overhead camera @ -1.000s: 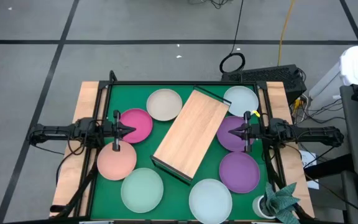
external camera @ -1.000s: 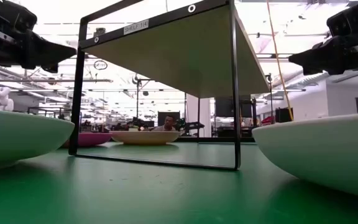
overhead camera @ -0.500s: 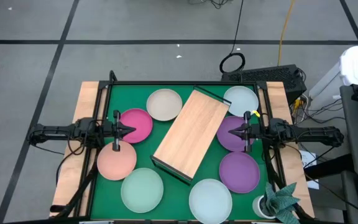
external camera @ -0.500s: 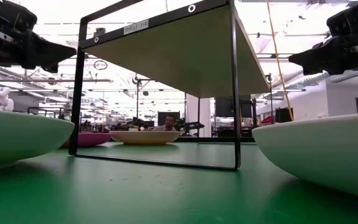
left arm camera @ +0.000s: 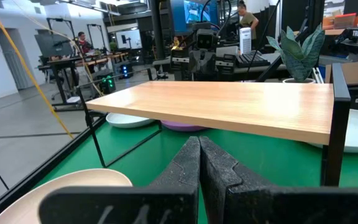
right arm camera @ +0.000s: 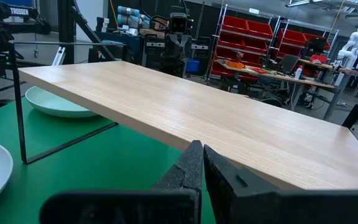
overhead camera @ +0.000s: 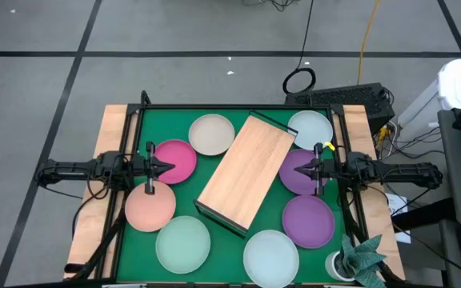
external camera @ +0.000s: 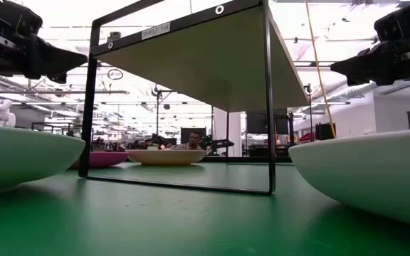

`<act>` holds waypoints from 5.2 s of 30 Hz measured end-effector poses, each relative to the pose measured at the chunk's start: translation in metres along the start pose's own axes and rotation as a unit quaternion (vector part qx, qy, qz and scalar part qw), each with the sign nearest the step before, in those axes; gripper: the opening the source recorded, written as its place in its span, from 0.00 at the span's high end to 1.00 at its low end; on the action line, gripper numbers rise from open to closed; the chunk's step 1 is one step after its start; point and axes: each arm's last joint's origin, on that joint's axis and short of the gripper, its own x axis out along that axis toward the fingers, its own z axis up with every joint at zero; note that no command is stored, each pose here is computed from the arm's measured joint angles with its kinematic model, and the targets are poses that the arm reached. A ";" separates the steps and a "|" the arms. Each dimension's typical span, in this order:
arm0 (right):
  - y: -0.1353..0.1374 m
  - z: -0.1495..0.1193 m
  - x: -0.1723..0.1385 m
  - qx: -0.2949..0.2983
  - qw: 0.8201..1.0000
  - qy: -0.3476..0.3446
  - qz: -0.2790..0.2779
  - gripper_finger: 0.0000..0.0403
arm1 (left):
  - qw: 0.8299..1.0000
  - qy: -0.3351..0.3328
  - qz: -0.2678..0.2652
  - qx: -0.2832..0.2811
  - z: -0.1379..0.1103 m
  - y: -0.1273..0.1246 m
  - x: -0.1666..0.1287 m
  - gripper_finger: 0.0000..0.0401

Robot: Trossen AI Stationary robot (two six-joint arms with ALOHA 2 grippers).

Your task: Place and stack plates onto a shelf

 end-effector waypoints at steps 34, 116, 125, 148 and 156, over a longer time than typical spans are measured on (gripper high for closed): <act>0.000 0.000 0.000 0.000 1.000 0.000 0.000 1.00 | 1.000 0.000 0.000 0.000 0.000 0.000 0.000 1.00; -0.042 0.236 0.032 0.155 0.929 0.329 -0.066 1.00 | 0.998 -0.008 0.000 -0.066 0.002 0.000 0.000 1.00; -0.029 0.213 0.036 0.156 0.912 0.359 -0.120 1.00 | 0.997 -0.005 0.000 -0.071 0.031 0.004 0.000 1.00; 0.013 0.108 0.049 0.208 0.843 0.476 -0.140 1.00 | 0.977 0.184 -0.024 -0.101 0.172 0.013 0.045 1.00; 0.023 0.075 0.047 0.213 0.830 0.494 -0.148 1.00 | 0.960 0.248 -0.055 -0.114 0.165 -0.003 0.064 1.00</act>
